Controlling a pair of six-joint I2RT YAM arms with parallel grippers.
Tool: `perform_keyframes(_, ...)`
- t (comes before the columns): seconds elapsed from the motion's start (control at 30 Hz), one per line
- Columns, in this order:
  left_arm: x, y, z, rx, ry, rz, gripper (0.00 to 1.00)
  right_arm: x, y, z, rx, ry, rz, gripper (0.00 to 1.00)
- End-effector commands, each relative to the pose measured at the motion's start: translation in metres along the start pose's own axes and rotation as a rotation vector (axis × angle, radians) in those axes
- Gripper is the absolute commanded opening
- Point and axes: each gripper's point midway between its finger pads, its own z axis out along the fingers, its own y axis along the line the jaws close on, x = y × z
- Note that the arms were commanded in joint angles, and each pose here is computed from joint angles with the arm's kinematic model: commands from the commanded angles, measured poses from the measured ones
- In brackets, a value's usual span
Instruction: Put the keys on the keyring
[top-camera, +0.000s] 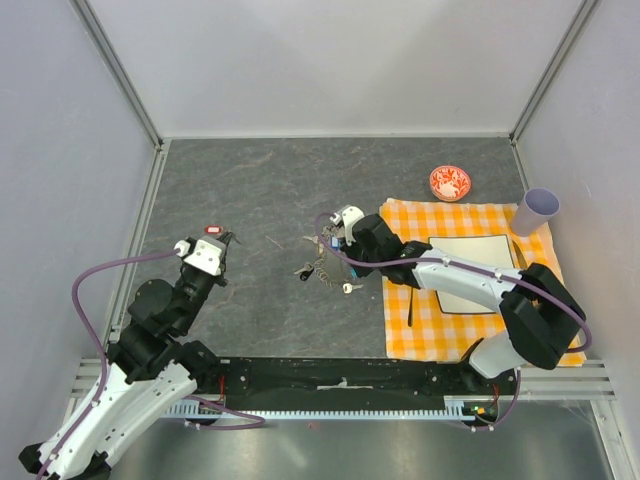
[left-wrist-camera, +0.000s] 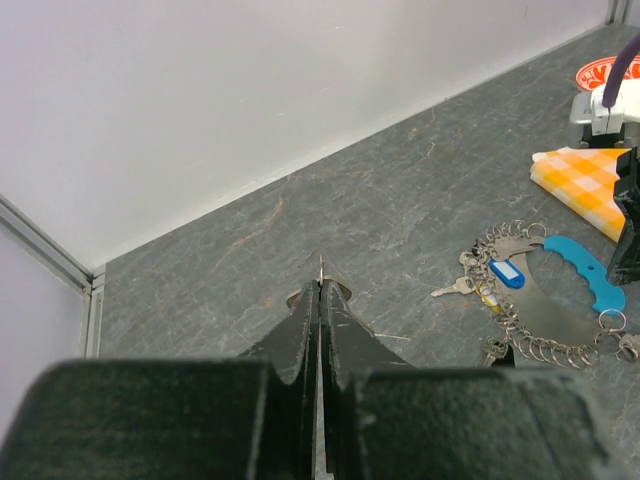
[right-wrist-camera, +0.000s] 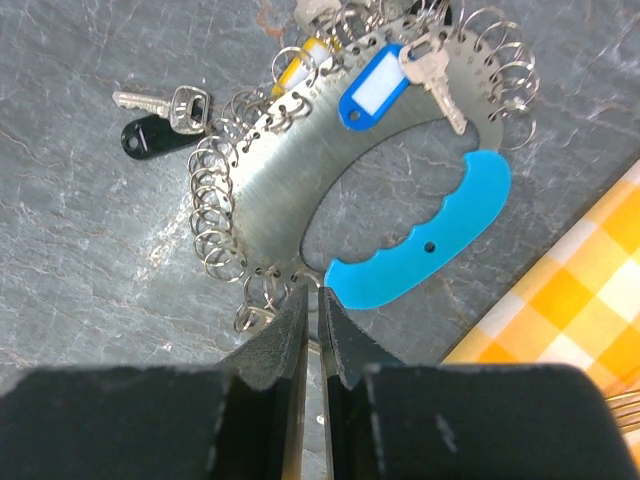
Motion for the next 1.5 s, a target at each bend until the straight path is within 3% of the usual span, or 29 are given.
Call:
perform_keyframes(0.0, -0.010, 0.000, 0.002, -0.002, -0.033, -0.045, 0.02, 0.012, 0.012, 0.008, -0.057, 0.016, 0.054, 0.15)
perform_keyframes(0.47, -0.009, 0.000, 0.003, -0.001, -0.030, -0.045, 0.02, 0.047, 0.018, 0.024, -0.097, 0.059, 0.051, 0.15)
perform_keyframes(0.93, -0.008, -0.001, 0.003, 0.000, -0.026, -0.044, 0.02, 0.034, 0.026, 0.027, -0.146, 0.009, 0.048, 0.15)
perform_keyframes(1.13, -0.001, -0.008, 0.009, 0.023, 0.003, -0.050, 0.02, 0.013, 0.009, 0.011, -0.051, -0.058, 0.055, 0.20)
perform_keyframes(1.37, 0.025, -0.069, 0.019, 0.250, 0.295, -0.305, 0.02, 0.006, -0.007, -0.021, 0.030, -0.149, 0.109, 0.23)
perform_keyframes(1.4, 0.050, -0.087, 0.014, 0.312, 0.429, -0.321, 0.02, 0.006, -0.010, -0.025, 0.042, -0.164, 0.123, 0.23)
perform_keyframes(1.47, 0.062, -0.106, 0.004, 0.365, 0.547, -0.407, 0.02, 0.007, -0.013, -0.037, 0.052, -0.204, 0.144, 0.23)
